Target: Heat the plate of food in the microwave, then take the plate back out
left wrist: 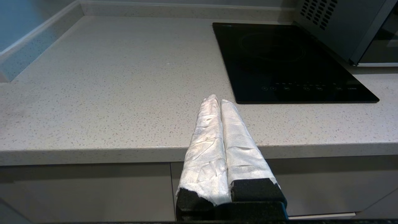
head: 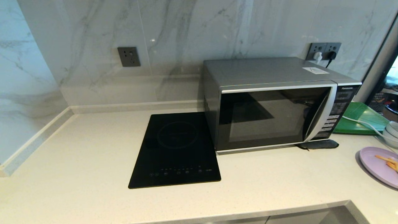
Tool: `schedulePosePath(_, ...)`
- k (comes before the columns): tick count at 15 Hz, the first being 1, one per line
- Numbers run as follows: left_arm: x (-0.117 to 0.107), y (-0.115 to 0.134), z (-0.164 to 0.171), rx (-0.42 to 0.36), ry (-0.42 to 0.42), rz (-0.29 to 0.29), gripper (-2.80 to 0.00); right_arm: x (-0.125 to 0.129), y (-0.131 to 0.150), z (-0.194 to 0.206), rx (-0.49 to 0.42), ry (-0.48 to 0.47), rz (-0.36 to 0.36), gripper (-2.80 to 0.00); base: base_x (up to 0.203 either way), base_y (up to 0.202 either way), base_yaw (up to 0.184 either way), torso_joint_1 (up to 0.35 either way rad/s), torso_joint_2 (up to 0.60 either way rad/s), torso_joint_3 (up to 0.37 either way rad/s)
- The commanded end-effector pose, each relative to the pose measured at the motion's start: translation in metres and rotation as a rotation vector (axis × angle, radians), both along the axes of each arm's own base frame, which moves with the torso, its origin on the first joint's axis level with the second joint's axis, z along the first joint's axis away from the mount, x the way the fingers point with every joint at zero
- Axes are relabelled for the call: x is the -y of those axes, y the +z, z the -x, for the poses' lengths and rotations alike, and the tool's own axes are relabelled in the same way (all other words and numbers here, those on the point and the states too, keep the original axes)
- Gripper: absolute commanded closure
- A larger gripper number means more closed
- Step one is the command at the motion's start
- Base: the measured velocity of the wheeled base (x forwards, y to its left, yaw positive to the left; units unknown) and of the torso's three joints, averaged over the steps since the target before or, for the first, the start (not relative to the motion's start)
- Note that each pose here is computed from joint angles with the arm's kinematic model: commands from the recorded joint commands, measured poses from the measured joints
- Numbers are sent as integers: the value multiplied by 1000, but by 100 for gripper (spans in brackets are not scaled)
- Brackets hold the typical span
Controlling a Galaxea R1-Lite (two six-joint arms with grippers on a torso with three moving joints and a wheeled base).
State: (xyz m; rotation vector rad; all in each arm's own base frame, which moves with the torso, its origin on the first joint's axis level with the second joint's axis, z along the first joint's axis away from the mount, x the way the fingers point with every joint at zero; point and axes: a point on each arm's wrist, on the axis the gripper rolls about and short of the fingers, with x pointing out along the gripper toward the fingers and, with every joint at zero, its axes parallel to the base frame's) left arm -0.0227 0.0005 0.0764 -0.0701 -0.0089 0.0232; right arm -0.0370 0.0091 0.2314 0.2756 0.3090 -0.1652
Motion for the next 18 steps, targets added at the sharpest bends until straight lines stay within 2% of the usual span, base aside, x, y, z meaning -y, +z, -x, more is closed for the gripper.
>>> schedulePosePath(1, 0, 0, 0, 0, 1, 1, 0, -2, -20, 33, 105, -10, 39, 0, 0, 0, 0, 0, 0, 0)
schedulePosePath(6, 0, 0, 0, 0, 1, 1, 0, 10, -24, 43, 137, 93, 51, 0, 0, 0, 0, 0, 0, 0)
schedulePosePath(8, 0, 0, 0, 0, 1, 1, 0, 12, -37, 55, 150, 124, 111, 0, 0, 0, 0, 0, 0, 0)
schedulePosePath(12, 0, 0, 0, 0, 1, 1, 0, 11, -68, 77, 222, 120, 142, 0, 0, 0, 0, 0, 0, 0)
schedulePosePath(15, 0, 0, 0, 0, 1, 1, 0, 11, -81, 64, 186, 79, 144, 0, 0, 0, 0, 0, 0, 0)
schedulePosePath(18, 0, 0, 0, 0, 1, 1, 0, 12, -102, 27, 245, 46, 191, 0, 0, 0, 0, 0, 0, 0)
